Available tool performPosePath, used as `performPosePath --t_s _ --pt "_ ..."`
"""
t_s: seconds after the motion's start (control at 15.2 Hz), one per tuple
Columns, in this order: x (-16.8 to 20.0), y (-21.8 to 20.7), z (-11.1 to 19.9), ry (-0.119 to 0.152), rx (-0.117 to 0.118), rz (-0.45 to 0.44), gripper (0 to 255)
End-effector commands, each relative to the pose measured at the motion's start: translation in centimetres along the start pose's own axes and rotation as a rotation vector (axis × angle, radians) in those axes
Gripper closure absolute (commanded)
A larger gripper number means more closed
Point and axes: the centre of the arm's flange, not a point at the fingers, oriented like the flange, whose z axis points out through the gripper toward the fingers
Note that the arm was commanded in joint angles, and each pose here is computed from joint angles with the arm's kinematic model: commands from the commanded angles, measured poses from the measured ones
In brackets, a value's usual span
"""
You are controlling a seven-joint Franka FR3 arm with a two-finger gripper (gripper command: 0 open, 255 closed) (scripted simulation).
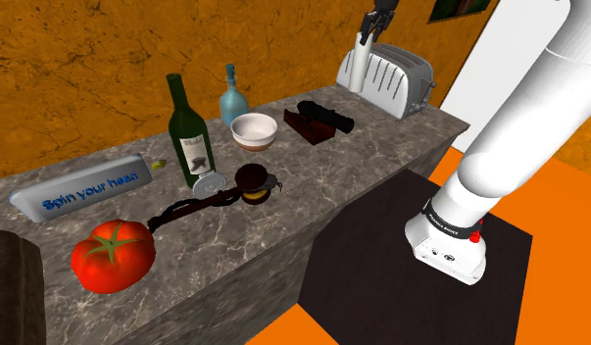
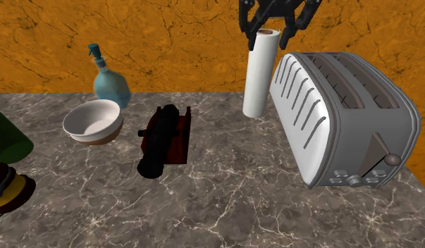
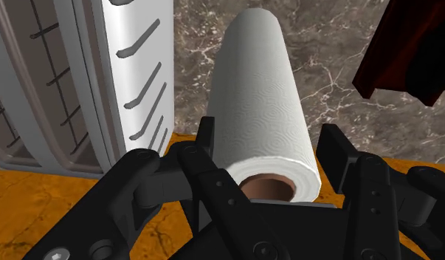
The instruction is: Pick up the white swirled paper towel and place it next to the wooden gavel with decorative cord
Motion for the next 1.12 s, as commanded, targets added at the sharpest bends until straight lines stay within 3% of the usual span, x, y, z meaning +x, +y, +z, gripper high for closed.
performPosePath --t_s 0.0,1.06 --pt "0.2 0.0 -1.1 0.000 0.000 0.000 255" --pt "1.9 0.0 -9.3 0.000 0.000 0.000 255"
